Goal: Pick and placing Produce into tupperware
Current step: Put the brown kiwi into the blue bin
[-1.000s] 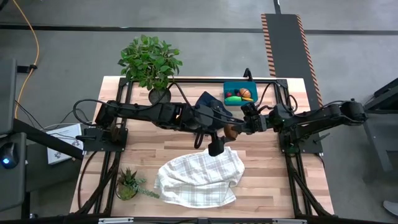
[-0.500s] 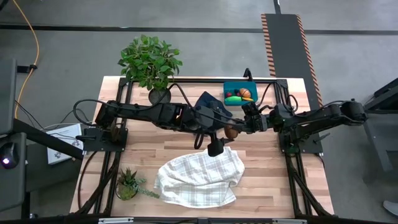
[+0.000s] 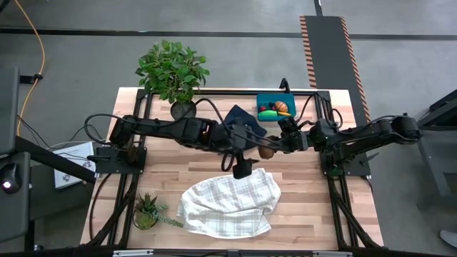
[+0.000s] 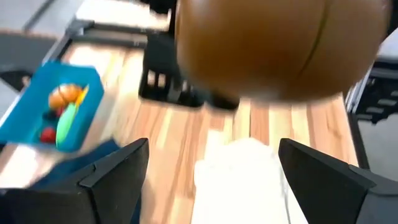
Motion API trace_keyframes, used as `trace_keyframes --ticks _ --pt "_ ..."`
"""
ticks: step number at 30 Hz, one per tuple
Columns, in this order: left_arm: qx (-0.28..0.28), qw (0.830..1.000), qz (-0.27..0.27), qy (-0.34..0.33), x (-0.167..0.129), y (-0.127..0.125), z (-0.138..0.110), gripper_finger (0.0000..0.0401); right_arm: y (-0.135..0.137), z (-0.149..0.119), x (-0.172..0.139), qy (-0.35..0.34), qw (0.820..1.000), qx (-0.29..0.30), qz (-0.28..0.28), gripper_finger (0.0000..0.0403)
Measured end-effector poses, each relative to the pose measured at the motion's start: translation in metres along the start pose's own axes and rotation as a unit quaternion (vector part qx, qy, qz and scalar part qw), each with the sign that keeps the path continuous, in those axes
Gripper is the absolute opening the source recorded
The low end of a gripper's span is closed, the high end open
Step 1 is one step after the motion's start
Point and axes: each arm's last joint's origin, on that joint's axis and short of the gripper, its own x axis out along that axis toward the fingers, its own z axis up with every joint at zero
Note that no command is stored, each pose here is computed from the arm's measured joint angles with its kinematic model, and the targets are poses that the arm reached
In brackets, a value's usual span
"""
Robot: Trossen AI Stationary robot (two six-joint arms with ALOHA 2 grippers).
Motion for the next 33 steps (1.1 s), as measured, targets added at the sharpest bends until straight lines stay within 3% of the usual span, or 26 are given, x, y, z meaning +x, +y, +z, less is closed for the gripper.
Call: trace_keyframes --ticks 13,20,33 --pt "-0.072 0.986 -0.006 0.152 -0.005 0.001 -0.028 0.0348 -0.006 0.015 -0.005 -0.03 0.999 -0.011 -0.018 0.0226" --pt "-0.063 0.982 -0.008 0.178 -0.009 -0.008 -0.035 0.0348 -0.011 0.034 -0.012 -0.072 0.996 -0.034 -0.04 0.0226" --pt "-0.063 0.977 -0.009 0.202 -0.007 -0.028 -0.05 0.0348 -0.025 0.077 -0.038 -0.177 0.973 -0.091 -0.117 0.0226"
